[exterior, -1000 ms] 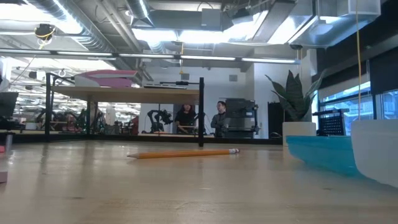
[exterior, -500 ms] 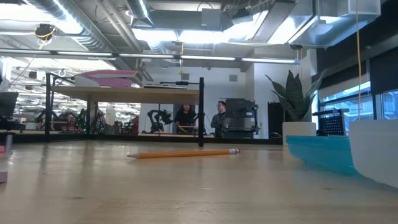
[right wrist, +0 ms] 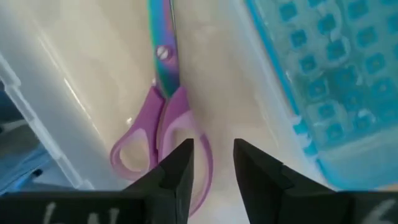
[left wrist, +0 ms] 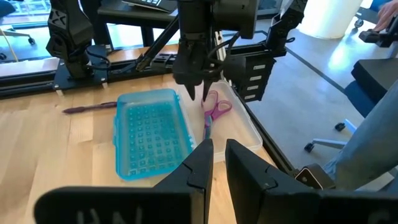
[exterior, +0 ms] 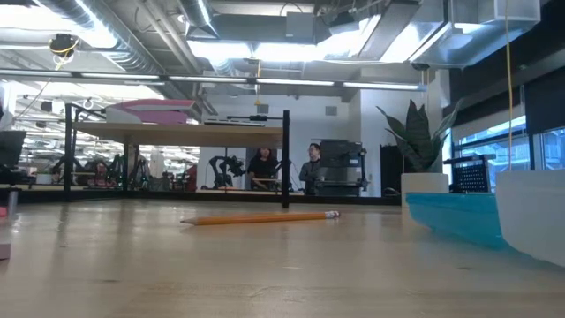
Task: Pack school essentials
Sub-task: Adjust the blue supply box
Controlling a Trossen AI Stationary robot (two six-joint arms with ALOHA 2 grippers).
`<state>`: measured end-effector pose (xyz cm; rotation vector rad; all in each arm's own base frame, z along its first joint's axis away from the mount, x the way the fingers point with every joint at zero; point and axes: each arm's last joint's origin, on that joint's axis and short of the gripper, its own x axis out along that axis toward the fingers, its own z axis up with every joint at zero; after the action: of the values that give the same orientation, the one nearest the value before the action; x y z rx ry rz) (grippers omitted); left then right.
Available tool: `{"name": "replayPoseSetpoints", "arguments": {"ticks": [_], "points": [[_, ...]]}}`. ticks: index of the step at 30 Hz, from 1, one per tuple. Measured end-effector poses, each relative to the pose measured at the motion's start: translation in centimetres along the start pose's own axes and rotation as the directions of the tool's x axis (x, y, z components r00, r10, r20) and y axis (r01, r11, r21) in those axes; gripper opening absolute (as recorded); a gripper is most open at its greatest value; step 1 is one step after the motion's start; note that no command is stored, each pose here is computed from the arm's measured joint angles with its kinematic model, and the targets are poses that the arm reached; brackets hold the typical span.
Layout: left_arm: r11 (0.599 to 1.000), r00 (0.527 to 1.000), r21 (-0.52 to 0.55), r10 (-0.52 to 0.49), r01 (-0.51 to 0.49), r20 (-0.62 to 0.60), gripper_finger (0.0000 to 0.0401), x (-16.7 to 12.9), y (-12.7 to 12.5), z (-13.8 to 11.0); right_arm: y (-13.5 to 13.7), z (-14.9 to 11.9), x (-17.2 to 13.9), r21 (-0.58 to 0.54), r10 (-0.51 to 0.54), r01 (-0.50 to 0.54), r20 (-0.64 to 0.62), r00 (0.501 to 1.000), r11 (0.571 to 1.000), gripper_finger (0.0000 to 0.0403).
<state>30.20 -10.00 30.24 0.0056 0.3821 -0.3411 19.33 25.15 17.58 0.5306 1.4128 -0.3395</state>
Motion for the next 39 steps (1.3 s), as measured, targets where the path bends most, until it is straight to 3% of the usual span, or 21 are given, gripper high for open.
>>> {"name": "replayPoseSetpoints", "arguments": {"ticks": [20, 34, 39], "points": [[1.000, 1.000, 0.000, -0.002, 0.002, -0.001, 0.0037, 0.0, -0.1, 0.0, -1.5, 4.1, 0.5, -0.130, -0.131, 0.140, 0.080, 0.988, 0.982, 0.0115], [1.000, 1.000, -0.001, -0.002, 0.002, 0.000, 0.0038, 0.0, -0.1, 0.0, -3.5, 7.8, 0.5, -0.021, -0.260, 0.265, 0.148, 0.954, 0.964, 0.0115], [1.000, 1.000, -0.003, -0.002, 0.002, -0.001, 0.0038, 0.0, 0.0, 0.0, -3.9, 8.6, 0.5, -0.052, -0.273, 0.284, 0.159, 0.949, 0.957, 0.0115]]}}
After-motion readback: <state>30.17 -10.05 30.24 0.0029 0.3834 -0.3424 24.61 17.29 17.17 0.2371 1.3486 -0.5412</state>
